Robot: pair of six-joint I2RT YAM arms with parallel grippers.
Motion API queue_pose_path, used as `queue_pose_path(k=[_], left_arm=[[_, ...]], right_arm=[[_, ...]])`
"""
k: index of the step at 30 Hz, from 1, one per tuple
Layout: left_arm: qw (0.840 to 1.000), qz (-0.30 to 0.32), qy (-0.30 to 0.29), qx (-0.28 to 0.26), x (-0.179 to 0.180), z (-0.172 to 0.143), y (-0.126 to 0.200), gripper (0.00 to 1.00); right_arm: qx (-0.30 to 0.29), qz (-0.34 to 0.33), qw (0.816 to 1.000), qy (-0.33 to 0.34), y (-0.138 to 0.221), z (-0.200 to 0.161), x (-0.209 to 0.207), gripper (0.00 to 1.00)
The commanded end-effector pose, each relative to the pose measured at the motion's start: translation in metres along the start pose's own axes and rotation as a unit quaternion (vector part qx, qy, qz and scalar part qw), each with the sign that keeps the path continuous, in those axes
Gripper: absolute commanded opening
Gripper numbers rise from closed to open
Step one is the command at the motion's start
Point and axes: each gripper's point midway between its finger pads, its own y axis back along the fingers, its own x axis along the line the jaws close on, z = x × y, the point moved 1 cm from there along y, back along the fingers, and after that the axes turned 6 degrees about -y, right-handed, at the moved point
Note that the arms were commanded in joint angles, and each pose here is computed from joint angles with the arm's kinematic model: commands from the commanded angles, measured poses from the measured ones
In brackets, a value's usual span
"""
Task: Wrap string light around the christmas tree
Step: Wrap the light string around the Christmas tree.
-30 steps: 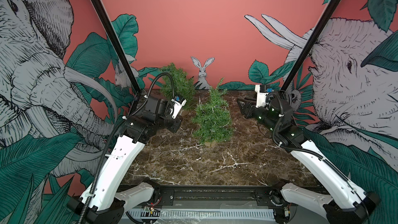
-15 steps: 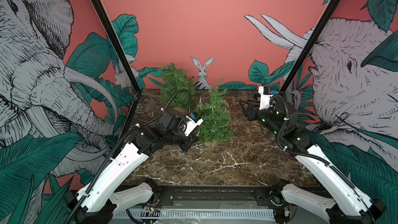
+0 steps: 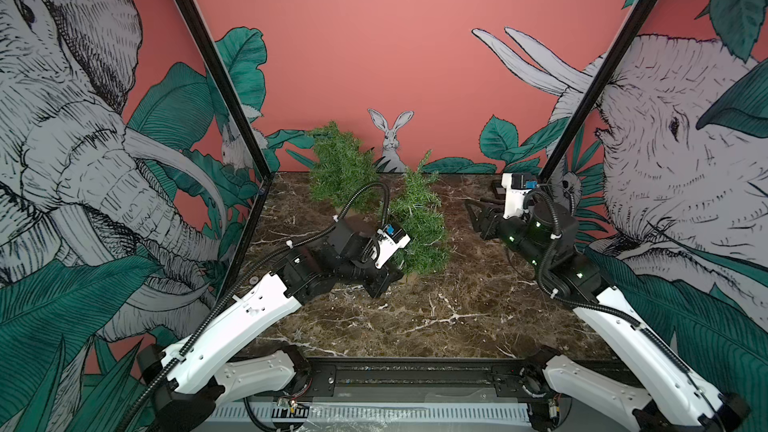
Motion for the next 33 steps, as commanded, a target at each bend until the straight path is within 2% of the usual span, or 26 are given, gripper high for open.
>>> queue_pose_path(k=[1, 14, 17, 20, 22, 27, 29, 33], left_arm=[[1.0, 0.022, 0.014, -0.006, 0.008, -0.003, -0.006, 0.0], [0.996, 0.061, 0.068, -0.001, 0.03, -0.022, -0.033, 0.02], [0.994, 0.072, 0.076, -0.006, 0.033, -0.023, -0.031, 0.19], [0.993, 0.095, 0.077, -0.008, 0.039, -0.026, -0.025, 0.45], [0.991, 0.109, 0.074, -0.013, 0.041, -0.029, -0.018, 0.56], [0.992, 0.101, 0.067, -0.027, 0.035, -0.027, -0.005, 0.65], [0.993, 0.095, 0.065, -0.033, 0.031, -0.027, 0.001, 0.72], [0.992, 0.095, 0.063, -0.051, 0.026, -0.026, 0.019, 0.81]], right_arm=[[-0.017, 0.003, 1.0, -0.002, 0.005, 0.005, 0.002, 0.52], [-0.029, 0.002, 1.0, -0.006, 0.004, 0.002, -0.002, 0.53], [-0.038, -0.001, 0.999, 0.003, 0.005, 0.004, -0.003, 0.55], [-0.045, -0.012, 0.999, 0.024, 0.007, 0.006, -0.007, 0.55], [-0.043, -0.022, 0.998, 0.047, 0.008, 0.005, -0.01, 0.55], [-0.044, -0.053, 0.994, 0.086, 0.013, 0.0, -0.023, 0.56], [-0.049, -0.062, 0.992, 0.097, 0.015, -0.002, -0.028, 0.57], [-0.06, -0.079, 0.988, 0.115, 0.021, -0.006, -0.037, 0.58]])
